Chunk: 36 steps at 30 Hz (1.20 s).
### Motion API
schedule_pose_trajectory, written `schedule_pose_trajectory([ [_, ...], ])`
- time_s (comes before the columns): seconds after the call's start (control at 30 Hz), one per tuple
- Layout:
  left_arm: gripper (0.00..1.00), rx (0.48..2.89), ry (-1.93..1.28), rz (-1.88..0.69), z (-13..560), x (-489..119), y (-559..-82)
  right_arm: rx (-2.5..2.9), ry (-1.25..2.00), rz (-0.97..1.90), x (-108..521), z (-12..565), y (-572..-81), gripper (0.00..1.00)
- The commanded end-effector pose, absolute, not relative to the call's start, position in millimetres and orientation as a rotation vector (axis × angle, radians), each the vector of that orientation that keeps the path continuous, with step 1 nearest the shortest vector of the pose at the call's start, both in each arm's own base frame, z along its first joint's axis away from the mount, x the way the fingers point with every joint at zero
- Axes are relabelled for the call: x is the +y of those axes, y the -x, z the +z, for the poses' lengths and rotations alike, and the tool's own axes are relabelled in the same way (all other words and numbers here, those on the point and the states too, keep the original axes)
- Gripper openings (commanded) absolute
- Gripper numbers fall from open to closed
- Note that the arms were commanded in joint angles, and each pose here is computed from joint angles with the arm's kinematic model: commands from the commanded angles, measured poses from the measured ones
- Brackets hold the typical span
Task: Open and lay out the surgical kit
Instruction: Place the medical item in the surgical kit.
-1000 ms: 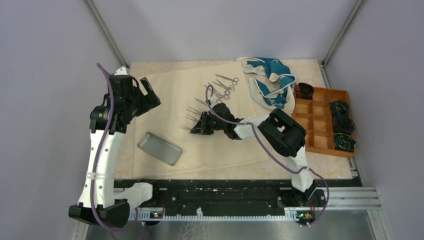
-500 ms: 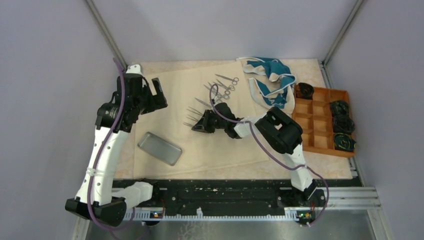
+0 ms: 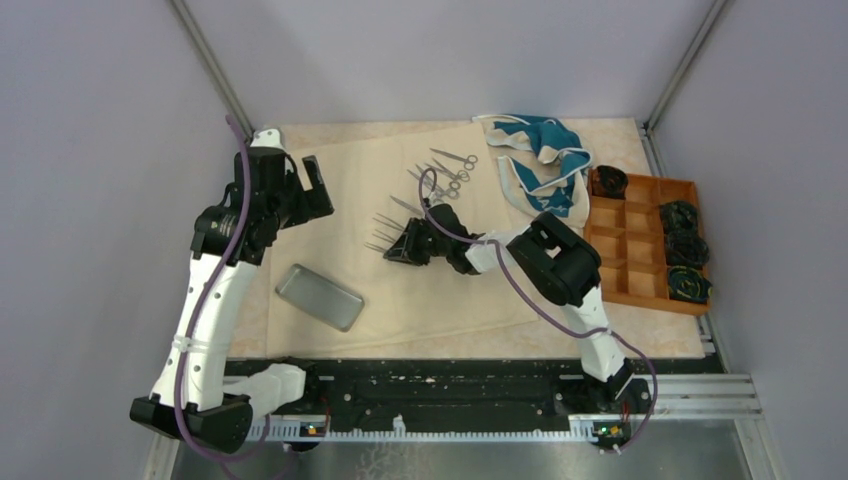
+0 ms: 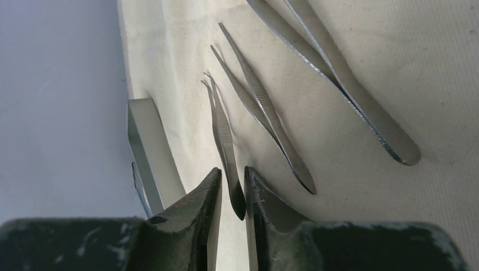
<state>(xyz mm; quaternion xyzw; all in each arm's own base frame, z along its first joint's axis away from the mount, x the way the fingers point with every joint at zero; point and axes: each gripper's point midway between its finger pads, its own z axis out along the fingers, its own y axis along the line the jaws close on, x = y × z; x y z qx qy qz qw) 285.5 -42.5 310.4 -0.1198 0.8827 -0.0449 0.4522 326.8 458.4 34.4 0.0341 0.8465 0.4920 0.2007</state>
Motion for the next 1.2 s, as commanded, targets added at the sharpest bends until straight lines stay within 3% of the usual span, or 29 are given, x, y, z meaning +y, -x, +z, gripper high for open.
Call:
schedule_pose_trajectory([
  [0.0,0.95,2.117,0.296,-0.103,328,-41,-293,2.371,-0.122,1.319,457,41,-342,0.25],
  [0.37,0.96,2.119,0.309,-0.101,327,-40,-296,2.489,-0.156,1.163,442,46,-334,0.51],
  [0.7,0.96,2.114,0.312,-0.080,330,-37,-297,2.496,-0.104,1.177,444,70,-323,0.54],
  [0.9,0.98,2.110,0.301,-0.051,334,-33,-295,2.470,-0.006,1.110,433,90,-323,0.67],
  [1.17,0.98,2.080,0.276,-0.131,342,-42,-287,2.375,0.254,0.834,365,151,-303,0.80],
])
